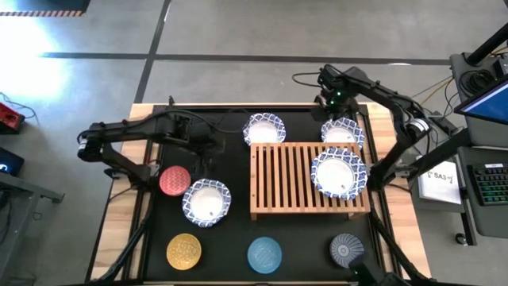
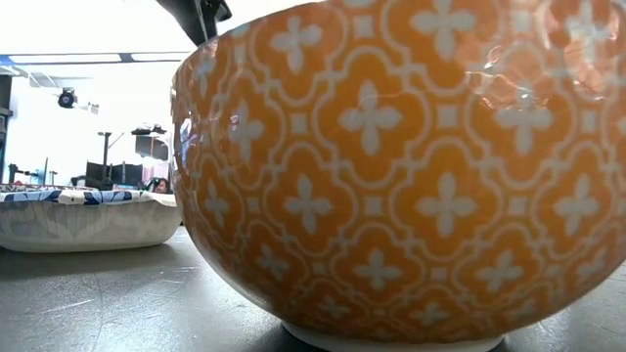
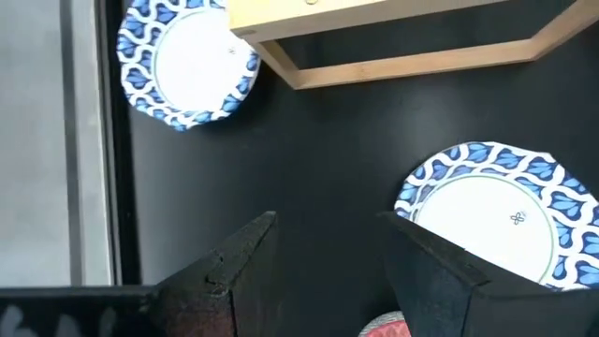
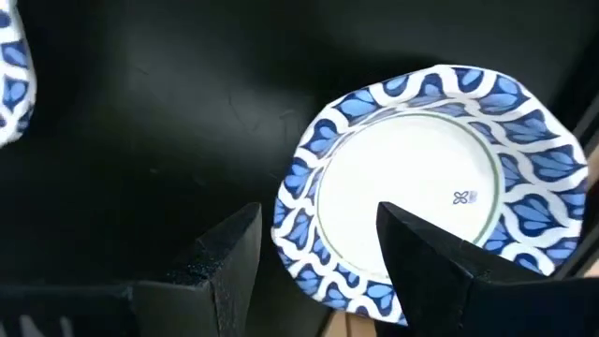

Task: Place and stack bowls onto a shelf
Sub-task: Stack the top right big white and blue bowl on top of the big white and blue bowl

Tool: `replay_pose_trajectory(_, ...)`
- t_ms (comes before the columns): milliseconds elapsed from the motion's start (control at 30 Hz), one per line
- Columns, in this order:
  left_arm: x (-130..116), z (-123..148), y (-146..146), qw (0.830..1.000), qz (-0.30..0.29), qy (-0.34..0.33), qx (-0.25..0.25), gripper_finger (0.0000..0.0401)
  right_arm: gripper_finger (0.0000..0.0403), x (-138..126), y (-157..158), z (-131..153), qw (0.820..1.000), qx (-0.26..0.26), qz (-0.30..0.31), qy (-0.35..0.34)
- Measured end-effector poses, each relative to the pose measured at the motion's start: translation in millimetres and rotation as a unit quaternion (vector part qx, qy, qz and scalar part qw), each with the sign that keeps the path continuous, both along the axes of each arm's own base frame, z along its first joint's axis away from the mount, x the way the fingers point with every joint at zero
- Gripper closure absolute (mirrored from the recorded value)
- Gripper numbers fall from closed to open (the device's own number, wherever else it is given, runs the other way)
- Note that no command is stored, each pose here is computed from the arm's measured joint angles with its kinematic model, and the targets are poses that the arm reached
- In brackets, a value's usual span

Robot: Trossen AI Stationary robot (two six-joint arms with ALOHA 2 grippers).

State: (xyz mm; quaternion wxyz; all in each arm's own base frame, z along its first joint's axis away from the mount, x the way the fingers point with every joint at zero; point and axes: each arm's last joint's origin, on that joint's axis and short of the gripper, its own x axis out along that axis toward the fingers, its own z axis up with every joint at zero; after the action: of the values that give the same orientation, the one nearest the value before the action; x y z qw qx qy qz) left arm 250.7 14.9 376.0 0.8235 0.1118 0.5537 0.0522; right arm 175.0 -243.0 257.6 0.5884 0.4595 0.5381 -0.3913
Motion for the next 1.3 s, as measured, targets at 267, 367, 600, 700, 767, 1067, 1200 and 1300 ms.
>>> replay_pose_trajectory(267,-15.4,9.6,-0.5,1.000,0.001,-0.013,0.003,0.0227,0.0199,5.7,-8.3,-16.6,0.999,0.021,-0.031,0.014)
replay_pose_trajectory(367,-17.6,11.3,-0.6,1.000,-0.001,-0.016,0.004,0.0227,0.0199,7.7,-11.0,-23.7,0.999,0.031,-0.036,0.020)
replay_pose_trajectory(600,-17.1,10.6,-0.5,1.000,-0.006,-0.012,0.007,0.0227,0.0199,12.6,-16.7,-37.4,0.997,0.052,-0.058,0.020)
replay_pose_trajectory(700,-17.1,10.3,-0.5,1.000,-0.014,-0.009,0.010,0.0227,0.0199,13.8,-18.4,-40.9,0.997,0.054,-0.060,0.021)
replay_pose_trajectory(767,-18.2,10.4,-0.6,1.000,-0.019,-0.005,0.012,0.0227,0.0199,14.0,-18.8,-41.7,0.996,0.054,-0.061,0.022)
replay_pose_trajectory(1067,-22.6,10.2,1.0,0.999,-0.032,0.013,0.018,0.0227,0.0200,12.6,-15.8,-47.6,0.990,0.079,-0.108,0.046)
replay_pose_trajectory(1200,-25.2,9.6,2.1,0.999,-0.039,0.027,0.022,0.0227,0.0200,11.4,-14.1,-49.3,0.984,0.088,-0.144,0.055)
replay_pose_trajectory(1300,-28.2,10.2,3.5,0.998,-0.048,0.034,0.026,0.0227,0.0200,11.4,-13.8,-50.0,0.981,0.090,-0.159,0.057)
